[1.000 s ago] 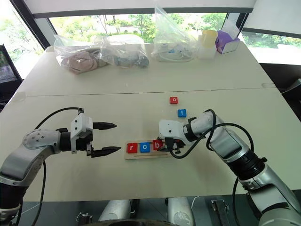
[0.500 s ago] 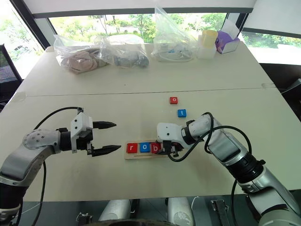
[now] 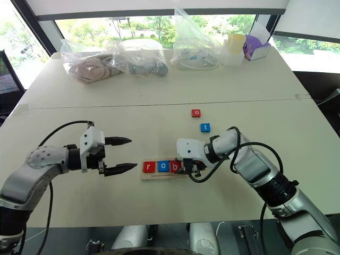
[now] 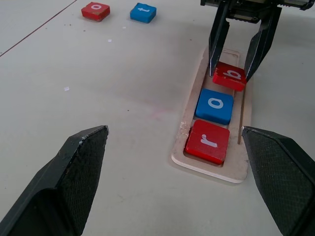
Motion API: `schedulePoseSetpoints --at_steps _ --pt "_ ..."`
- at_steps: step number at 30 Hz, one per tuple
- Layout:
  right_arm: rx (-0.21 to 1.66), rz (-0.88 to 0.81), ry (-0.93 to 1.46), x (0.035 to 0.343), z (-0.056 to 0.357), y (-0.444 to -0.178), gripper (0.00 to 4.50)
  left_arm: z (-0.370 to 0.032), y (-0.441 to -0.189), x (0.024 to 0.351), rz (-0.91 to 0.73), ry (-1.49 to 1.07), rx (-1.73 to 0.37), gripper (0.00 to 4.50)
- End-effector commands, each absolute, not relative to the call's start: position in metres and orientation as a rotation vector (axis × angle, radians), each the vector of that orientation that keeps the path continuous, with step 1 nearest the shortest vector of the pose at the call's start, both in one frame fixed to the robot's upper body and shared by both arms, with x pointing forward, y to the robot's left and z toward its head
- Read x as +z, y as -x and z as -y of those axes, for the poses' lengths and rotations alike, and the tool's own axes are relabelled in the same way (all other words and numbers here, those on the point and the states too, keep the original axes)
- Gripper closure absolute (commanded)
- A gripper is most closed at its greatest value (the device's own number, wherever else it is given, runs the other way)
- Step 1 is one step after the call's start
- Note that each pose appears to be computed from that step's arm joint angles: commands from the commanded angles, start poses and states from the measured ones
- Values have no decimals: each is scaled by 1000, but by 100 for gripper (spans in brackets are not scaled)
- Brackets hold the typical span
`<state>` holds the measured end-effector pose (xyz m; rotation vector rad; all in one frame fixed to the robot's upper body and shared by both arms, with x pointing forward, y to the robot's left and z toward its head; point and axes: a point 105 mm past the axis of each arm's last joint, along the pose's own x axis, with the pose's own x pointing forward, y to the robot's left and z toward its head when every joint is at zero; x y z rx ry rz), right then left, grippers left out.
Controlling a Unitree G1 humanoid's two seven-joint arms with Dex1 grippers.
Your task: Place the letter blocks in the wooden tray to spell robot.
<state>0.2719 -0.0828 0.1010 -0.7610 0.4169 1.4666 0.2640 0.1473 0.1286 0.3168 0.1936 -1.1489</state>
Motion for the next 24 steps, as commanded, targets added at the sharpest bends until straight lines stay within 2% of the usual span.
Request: schedulePoseSetpoints --at_steps 1,8,10,15,20,24 --pt "1472 -365 787 109 77 -273 337 -145 -264 144 -130 -338 -1147 0" --pt "1468 -362 788 109 77 -274 337 -143 -263 144 -128 -334 -1146 0" --pt "1471 -364 785 109 77 -274 233 -143 -263 144 -129 -334 -1146 0" --pt "1473 -363 780 110 76 -273 7 -143 -264 144 -128 -334 -1145 0" --pt "1448 -323 766 122 74 -278 7 -142 -264 144 -128 -332 -1144 0" --pt "1364 -278 758 140 82 -292 7 -142 -264 144 -129 -330 -1145 0"
